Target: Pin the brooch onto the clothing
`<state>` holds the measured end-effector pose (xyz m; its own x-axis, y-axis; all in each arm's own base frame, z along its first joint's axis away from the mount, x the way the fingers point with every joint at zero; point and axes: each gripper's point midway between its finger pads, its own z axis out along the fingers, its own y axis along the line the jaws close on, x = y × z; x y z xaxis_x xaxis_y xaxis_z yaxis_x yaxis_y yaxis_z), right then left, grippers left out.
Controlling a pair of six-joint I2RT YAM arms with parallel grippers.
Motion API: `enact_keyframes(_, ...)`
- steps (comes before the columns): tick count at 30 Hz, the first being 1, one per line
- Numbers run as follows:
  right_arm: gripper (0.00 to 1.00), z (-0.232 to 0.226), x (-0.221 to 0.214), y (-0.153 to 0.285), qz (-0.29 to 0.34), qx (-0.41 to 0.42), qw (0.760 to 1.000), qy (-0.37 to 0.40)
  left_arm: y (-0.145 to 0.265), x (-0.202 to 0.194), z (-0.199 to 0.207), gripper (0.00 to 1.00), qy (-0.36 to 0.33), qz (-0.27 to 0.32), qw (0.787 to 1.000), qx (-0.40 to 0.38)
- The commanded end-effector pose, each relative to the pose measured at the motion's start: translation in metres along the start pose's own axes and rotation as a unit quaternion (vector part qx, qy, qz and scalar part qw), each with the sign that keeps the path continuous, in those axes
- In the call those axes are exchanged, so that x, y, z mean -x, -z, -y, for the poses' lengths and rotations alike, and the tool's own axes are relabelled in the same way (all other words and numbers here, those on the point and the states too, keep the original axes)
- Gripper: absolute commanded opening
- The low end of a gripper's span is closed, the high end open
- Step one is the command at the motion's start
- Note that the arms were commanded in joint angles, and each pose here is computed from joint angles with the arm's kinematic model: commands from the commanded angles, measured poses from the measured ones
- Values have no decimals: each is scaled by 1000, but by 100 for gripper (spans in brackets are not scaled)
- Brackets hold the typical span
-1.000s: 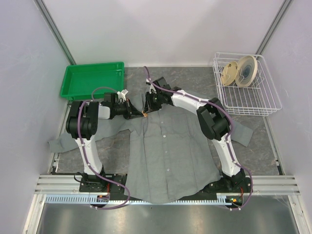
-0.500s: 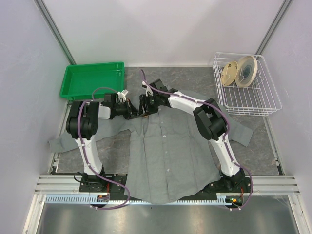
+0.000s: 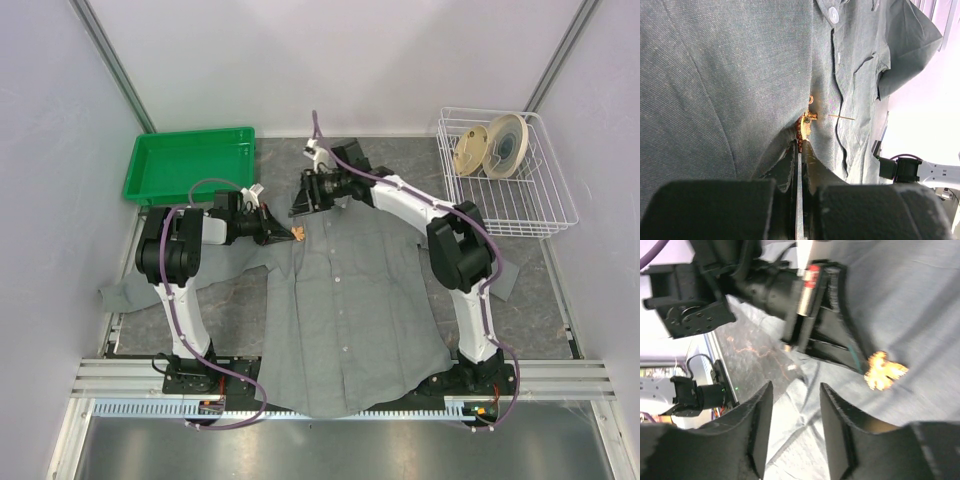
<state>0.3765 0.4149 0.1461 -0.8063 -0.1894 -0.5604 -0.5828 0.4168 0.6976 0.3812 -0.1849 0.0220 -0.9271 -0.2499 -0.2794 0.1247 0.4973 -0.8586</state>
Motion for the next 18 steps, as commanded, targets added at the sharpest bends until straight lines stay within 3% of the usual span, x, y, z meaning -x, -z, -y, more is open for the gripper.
enact_keyframes(1, 42, 50, -2, 19, 22, -67, 997, -16, -2, -3, 2, 2, -7, -10, 1000, -16)
enact_keyframes(6, 28, 86, -17, 12, 12, -116, 993, -21, -2, -4, 3, 2, -5, -12, 1000, -18)
enact_keyframes(18, 24, 94, -45, -17, -21, -117, 993, -14, -2, -3, 3, 2, -6, -13, 1000, -19)
